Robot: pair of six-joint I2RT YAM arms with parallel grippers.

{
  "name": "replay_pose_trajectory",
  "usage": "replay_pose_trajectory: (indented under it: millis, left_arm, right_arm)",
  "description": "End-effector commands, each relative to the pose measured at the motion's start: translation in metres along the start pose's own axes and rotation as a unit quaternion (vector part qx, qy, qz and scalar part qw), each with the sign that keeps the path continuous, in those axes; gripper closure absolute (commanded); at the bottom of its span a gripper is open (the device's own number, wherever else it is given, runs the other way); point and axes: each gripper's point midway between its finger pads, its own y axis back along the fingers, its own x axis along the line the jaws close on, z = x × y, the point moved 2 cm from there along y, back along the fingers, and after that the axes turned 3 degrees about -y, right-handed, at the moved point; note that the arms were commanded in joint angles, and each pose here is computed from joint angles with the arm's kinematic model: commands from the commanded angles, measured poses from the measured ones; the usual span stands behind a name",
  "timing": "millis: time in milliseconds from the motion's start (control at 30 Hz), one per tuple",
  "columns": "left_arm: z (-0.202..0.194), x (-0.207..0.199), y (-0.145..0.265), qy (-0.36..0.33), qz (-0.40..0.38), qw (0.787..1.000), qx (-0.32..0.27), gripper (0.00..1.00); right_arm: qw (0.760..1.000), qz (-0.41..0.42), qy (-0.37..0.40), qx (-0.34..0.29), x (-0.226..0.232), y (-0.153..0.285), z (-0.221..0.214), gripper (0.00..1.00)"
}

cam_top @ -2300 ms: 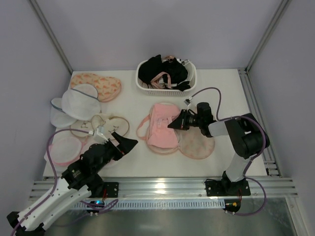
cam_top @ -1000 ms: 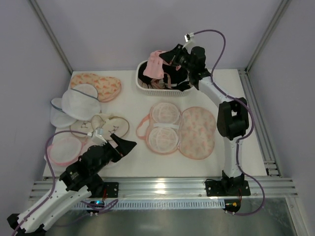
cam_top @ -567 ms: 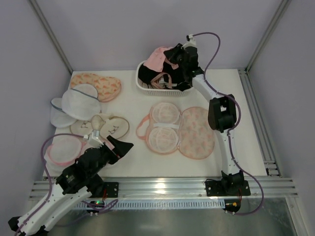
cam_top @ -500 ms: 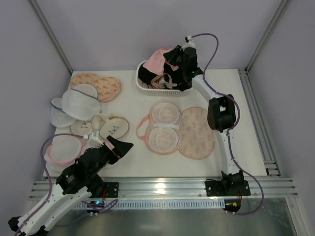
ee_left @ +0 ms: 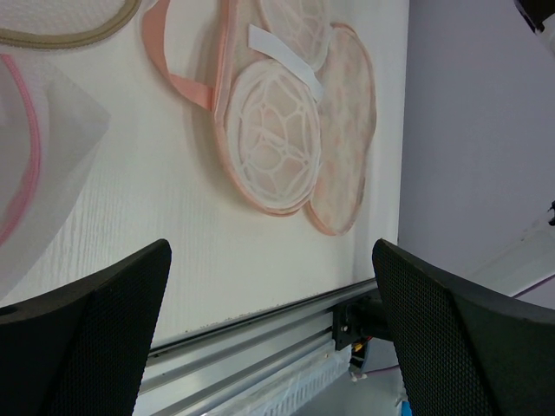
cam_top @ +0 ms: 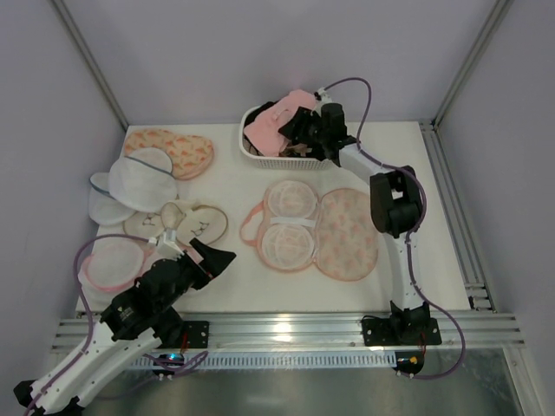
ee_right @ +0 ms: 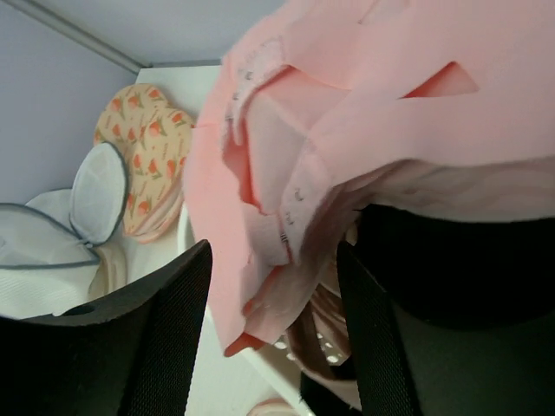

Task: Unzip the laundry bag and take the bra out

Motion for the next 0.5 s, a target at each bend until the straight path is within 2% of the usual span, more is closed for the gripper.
replay_pose_trajectory:
  millis: [0,167,200,233,300,333,400,433,467]
  left_arm:
    - [0.008,-0.010,0.005,0.007,-0.020,1.000,-0.016,0.00]
    - [0.010,-0.009,0.009,0.007,-0.024,0.999,-0.023,0.00]
    - [0.011,-0.008,0.010,0.008,-0.025,0.999,-0.026,0.01]
    - [0.013,-0.009,0.011,0.009,-0.027,0.999,-0.028,0.01]
    - [0.013,-0.008,0.012,0.008,-0.026,0.999,-0.029,0.00]
    - [0.013,-0.009,0.012,0.008,-0.027,0.999,-0.029,0.01]
    - [0.012,-0.010,0.012,0.006,-0.029,0.999,-0.027,0.01]
    - [0.012,-0.010,0.011,0.004,-0.030,0.999,-0.027,0.00]
    - [0.011,-0.011,0.010,0.002,-0.033,0.999,-0.023,0.01]
  right_arm:
    - [0.988,0.116,0.075,-0.072,0.102,0.055,0.078,0.37]
    - [0.988,0.060,0.115,-0.080,0.122,0.098,0.102,0.36]
    - [0.992,0.001,0.109,-0.066,0.109,0.104,0.097,0.36]
    - [0.990,-0.019,0.116,-0.076,0.116,0.119,0.106,0.36]
    - [0.985,-0.092,0.118,-0.086,0.101,0.135,0.110,0.36]
    - [0.983,-0.135,0.109,-0.062,0.084,0.144,0.095,0.36]
    - [0.971,-0.196,0.111,-0.079,0.077,0.175,0.095,0.36]
    - [0.966,-0.229,0.104,-0.056,0.058,0.181,0.071,0.36]
    - [0.964,-0.238,0.101,-0.065,0.061,0.200,0.071,0.36]
